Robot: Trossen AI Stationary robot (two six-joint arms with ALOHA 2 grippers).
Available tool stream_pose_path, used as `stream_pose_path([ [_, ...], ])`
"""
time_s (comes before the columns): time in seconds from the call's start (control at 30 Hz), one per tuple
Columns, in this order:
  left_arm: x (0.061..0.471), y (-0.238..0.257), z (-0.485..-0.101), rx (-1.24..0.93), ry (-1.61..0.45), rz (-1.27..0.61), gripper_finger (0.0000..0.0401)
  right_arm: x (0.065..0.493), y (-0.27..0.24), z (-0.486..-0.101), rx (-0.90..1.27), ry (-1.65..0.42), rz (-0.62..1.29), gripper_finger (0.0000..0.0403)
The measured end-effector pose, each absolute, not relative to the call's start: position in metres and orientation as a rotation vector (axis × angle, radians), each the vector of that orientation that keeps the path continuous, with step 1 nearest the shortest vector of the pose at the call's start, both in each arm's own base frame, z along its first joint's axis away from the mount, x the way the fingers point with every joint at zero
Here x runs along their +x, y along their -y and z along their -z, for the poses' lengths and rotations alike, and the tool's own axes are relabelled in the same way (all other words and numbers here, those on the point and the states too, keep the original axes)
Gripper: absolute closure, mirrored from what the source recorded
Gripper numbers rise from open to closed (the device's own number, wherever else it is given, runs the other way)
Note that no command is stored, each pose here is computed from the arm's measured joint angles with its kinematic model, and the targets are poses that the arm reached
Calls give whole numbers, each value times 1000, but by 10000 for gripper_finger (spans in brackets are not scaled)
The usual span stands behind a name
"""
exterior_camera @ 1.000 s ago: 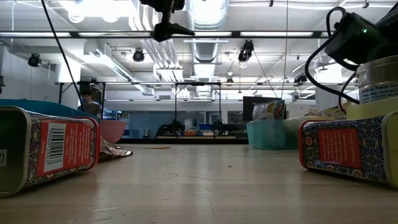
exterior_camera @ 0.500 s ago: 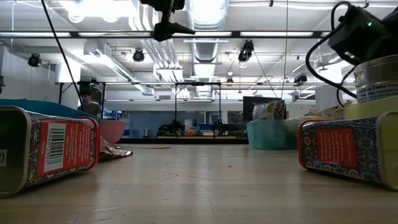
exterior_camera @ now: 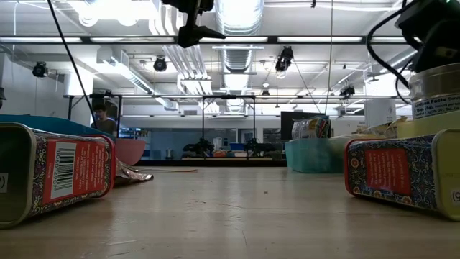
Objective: Pick & Place Food Item
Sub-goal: Put the right red spice can into the yellow bin
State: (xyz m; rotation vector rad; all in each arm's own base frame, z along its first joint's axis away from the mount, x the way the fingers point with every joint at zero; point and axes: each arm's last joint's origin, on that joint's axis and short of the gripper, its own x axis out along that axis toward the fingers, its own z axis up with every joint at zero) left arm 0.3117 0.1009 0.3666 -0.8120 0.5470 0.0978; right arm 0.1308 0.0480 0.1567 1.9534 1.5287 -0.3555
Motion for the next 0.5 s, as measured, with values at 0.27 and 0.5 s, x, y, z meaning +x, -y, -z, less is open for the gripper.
stream_pose_path([
  [0.27,312,-100,-367,-832,-551,-80,8,129,-48,-196,1831,-1515,251,179],
  [0.5,311,-97,-367,-861,-581,19,8,138,-46,-232,1498,-1398,230,179],
])
